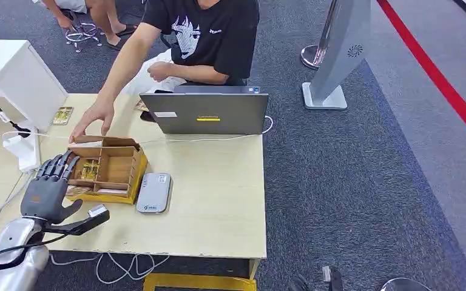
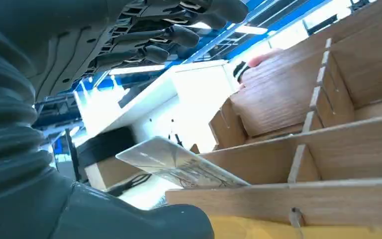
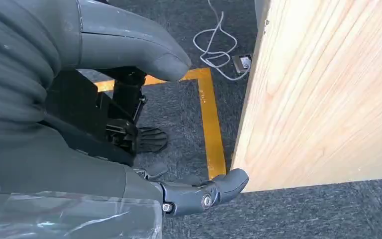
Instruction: Pass the card to the sensor for recognition and then transmit it.
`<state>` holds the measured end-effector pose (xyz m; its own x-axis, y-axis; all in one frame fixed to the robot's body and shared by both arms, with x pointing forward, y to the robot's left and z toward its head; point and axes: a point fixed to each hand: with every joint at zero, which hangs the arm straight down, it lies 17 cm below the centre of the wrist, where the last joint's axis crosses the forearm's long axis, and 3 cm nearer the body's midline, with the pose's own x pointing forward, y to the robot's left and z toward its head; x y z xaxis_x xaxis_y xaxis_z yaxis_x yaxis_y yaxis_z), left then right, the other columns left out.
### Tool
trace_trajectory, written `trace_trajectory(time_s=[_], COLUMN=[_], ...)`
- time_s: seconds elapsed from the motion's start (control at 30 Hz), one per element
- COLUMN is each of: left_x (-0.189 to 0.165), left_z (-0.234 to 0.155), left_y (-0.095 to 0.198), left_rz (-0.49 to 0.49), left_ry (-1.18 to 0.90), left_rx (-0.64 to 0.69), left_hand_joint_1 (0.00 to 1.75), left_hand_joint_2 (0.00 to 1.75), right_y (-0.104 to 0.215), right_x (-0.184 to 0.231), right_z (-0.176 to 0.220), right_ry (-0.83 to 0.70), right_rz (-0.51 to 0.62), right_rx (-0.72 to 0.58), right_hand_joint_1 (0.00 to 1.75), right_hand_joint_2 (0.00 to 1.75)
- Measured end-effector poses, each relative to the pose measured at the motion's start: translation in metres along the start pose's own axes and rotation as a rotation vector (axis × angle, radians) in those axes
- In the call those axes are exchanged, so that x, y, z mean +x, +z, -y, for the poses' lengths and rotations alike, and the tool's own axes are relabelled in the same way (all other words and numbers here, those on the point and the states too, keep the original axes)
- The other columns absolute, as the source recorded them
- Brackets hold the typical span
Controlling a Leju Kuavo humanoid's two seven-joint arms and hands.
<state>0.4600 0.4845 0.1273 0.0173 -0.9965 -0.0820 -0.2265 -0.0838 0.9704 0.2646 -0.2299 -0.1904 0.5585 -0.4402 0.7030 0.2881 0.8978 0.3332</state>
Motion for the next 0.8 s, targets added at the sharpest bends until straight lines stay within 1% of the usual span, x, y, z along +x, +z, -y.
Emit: trace_trajectory(time_s=[0.2,0.23,0.27,0.8], left_x=[-0.0004,-0.0005,-0.0006,-0.0003], left_z=[0.0008,0.0008,0.0008,0.0027], left_y=[0.0002,0.0001,0.0001,0.0004], left_rz=[-0.002,-0.002,-0.003,0.0], left_ry=[-0.012,-0.012,-0.013,-0.012], left_rx=[-0.004,-0.004,-0.004,-0.015], left_hand_joint_1=[0.0,1.55,1.75,1.75], left_hand_joint_2=[1.75,1.75,1.75,1.75], right_y=[0.0,0.0,0.0,0.0], right_x=[0.0,0.0001,0.0001,0.0001], right_z=[0.0001,0.0004,0.0004,0.0004], right_ry=[0.0,-0.001,-0.001,-0.001], right_rz=[0.0,0.0,0.0,0.0], right_rx=[0.0,-0.001,-0.001,-0.001], right_hand_joint_1=[0.0,0.0,0.0,0.0], right_hand_joint_2=[1.75,1.75,1.75,1.75])
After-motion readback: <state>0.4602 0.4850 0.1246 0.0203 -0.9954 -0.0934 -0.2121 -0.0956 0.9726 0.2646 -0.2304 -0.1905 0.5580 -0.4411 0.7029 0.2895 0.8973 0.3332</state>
